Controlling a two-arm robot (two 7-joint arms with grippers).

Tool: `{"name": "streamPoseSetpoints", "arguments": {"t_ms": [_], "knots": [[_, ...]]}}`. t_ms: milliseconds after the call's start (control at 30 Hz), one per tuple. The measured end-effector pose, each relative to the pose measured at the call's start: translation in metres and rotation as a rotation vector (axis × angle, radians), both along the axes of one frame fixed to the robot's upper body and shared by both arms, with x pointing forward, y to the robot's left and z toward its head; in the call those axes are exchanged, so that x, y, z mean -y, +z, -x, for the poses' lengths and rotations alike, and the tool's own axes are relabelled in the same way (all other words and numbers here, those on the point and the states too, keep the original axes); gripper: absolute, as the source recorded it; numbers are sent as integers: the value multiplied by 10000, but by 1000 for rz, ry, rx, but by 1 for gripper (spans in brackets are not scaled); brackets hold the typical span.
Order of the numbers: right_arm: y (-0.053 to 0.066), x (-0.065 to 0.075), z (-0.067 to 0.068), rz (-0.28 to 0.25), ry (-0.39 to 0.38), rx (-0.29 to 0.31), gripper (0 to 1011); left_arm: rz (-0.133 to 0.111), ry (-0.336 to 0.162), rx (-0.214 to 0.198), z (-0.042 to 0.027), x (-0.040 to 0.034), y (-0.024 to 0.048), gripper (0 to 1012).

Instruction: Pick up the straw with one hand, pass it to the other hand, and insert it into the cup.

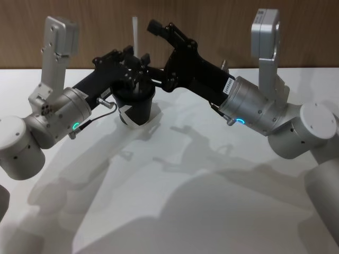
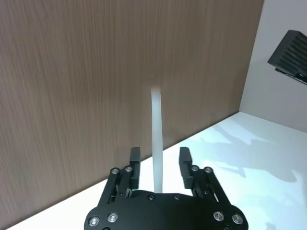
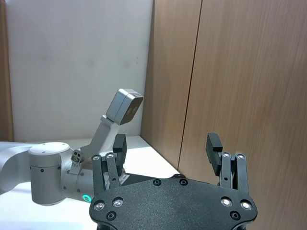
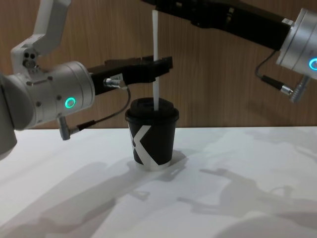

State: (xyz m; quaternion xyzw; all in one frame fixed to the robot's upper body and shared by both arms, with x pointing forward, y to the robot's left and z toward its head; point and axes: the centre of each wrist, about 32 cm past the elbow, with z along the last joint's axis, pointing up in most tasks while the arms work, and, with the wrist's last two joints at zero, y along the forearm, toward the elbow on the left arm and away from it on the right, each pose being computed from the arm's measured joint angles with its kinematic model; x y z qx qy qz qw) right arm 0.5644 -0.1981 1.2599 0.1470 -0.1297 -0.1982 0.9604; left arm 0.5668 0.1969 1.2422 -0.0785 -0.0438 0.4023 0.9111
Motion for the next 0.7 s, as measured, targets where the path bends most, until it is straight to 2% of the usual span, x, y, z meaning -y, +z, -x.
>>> {"name": "streamPoseSetpoints", "arguments": {"t_ms": [67, 100, 167, 467, 633, 700], "knots": [[0, 0, 0, 0, 0, 0, 1001, 0, 0, -1, 12, -12, -3, 503], [0, 0, 0, 0, 0, 0, 1001, 0, -1, -3, 30, -28, -10, 567], [0, 0, 0, 0, 0, 0, 1001, 0, -2, -5, 45, -43, -14, 601], [-8, -4, 8, 3, -7, -2, 1001, 15, -11, -18, 193, -196, -35, 897], [-39, 4, 37, 16, -25, -10, 1001, 25, -20, -29, 269, -274, -50, 1001], [-63, 16, 58, 22, -35, -18, 1001, 28, -27, -36, 315, -321, -62, 1001]]}}
